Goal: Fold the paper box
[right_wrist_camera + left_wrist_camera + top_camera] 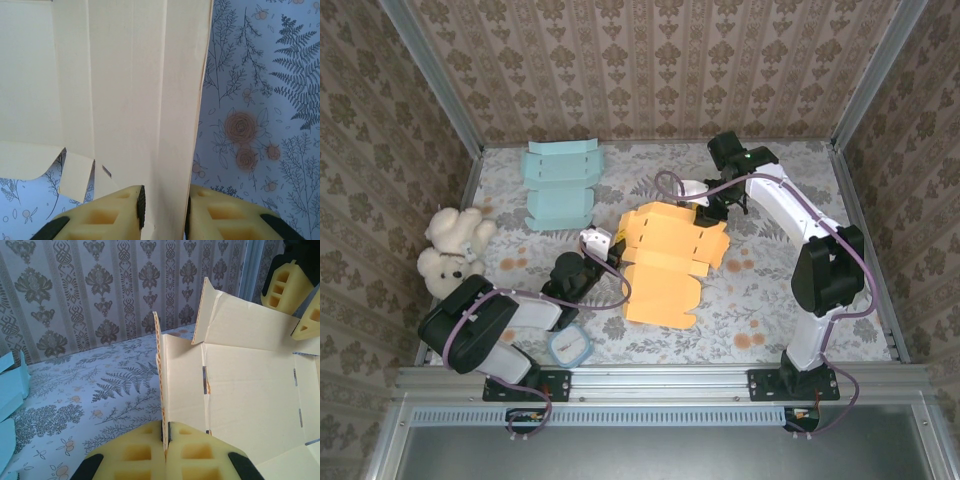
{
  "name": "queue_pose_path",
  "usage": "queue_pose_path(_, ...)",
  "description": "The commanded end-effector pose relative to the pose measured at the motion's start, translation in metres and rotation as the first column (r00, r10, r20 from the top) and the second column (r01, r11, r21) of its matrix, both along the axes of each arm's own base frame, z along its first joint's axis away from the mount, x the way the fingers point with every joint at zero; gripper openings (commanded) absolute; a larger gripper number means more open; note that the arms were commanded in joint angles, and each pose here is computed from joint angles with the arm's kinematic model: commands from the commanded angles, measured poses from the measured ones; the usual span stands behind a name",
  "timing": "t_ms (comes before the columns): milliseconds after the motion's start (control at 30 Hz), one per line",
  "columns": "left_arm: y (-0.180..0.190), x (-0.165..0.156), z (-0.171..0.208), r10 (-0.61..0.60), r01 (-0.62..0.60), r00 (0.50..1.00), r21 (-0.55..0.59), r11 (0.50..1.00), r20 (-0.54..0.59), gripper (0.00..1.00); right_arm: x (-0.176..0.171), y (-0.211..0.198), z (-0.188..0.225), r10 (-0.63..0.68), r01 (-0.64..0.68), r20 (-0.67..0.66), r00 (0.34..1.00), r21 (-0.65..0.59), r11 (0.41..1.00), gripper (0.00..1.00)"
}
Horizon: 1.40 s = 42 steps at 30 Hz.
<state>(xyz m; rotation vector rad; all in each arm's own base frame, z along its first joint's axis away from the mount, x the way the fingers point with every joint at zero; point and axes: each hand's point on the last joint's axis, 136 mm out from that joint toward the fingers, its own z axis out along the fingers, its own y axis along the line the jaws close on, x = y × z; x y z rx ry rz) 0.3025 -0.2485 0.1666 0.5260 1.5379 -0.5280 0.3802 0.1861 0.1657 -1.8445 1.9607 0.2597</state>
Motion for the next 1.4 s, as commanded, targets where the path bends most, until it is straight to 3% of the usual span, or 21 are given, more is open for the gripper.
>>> queue_pose_path(0, -0.003, -0.003, 0.021, -0.013, 0.015, 0.998, -0.038, 0.999, 0.066, 0.0, -0.008, 0.0, -0.01, 0.028, -0.028, -0.035, 0.999, -0.013, 1.0, 0.29)
queue_pose_path(400, -0.004, -0.003, 0.02, -0.008, 0.011, 0.998, -0.038, 0.999, 0.065, 0.0, -0.009, -0.004, -0.016, 0.024, -0.025, -0.042, 0.999, -0.028, 0.999, 0.23)
queue_pose_path(467, -0.004, -0.003, 0.021, -0.008, 0.011, 0.998, -0.04, 0.999, 0.065, 0.0, -0.009, -0.004, -0.016, 0.025, -0.027, -0.044, 0.999, -0.028, 0.999, 0.19)
queue_pose_path(600, -0.004, -0.002, 0.02, -0.004, 0.007, 0.998, -0.041, 0.999, 0.06, 0.0, -0.009, -0.005, -0.018, 0.028, -0.03, -0.044, 0.999, -0.037, 0.999, 0.01)
queue_pose_path(733, 0.005, 0.004, 0.02, 0.055, -0.052, 0.998, -0.067, 0.996, 0.042, 0.0, -0.003, -0.011, -0.016, -0.015, 0.013, -0.03, 0.999, -0.069, 0.998, 0.0)
queue_pose_path(833, 0.017, 0.008, 0.024, 0.125, -0.123, 0.992, -0.119, 0.985, 0.011, 0.08, 0.005, -0.017, -0.011, -0.09, 0.087, -0.035, 0.995, -0.095, 0.992, 0.0)
queue_pose_path(900, 0.022, 0.007, 0.03, 0.137, -0.135, 0.991, -0.165, 0.977, -0.004, 0.23, 0.008, -0.019, -0.009, -0.131, 0.125, -0.047, 0.99, -0.105, 0.987, 0.0)
queue_pose_path(1000, 0.022, -0.002, 0.042, 0.097, -0.103, 0.995, -0.239, 0.965, -0.037, 0.25, 0.01, -0.022, -0.009, -0.159, 0.152, -0.054, 0.986, -0.127, 0.98, 0.0)
queue_pose_path(1133, -0.002, -0.023, 0.061, -0.068, 0.036, 0.993, -0.304, 0.952, -0.096, 0.25, 0.016, -0.029, -0.01, -0.187, 0.18, -0.03, 0.982, -0.151, 0.972, 0.0)
queue_pose_path(1267, -0.038, -0.043, 0.078, -0.192, 0.155, 0.974, -0.269, 0.95, -0.117, 0.25, 0.017, -0.029, -0.007, -0.186, 0.18, -0.024, 0.982, -0.145, 0.973, 0.0)
queue_pose_path(1367, -0.052, -0.039, 0.078, -0.209, 0.162, 0.963, -0.258, 0.952, -0.169, 0.24, 0.015, -0.027, -0.006, -0.174, 0.169, -0.033, 0.984, -0.127, 0.977, 0.0)
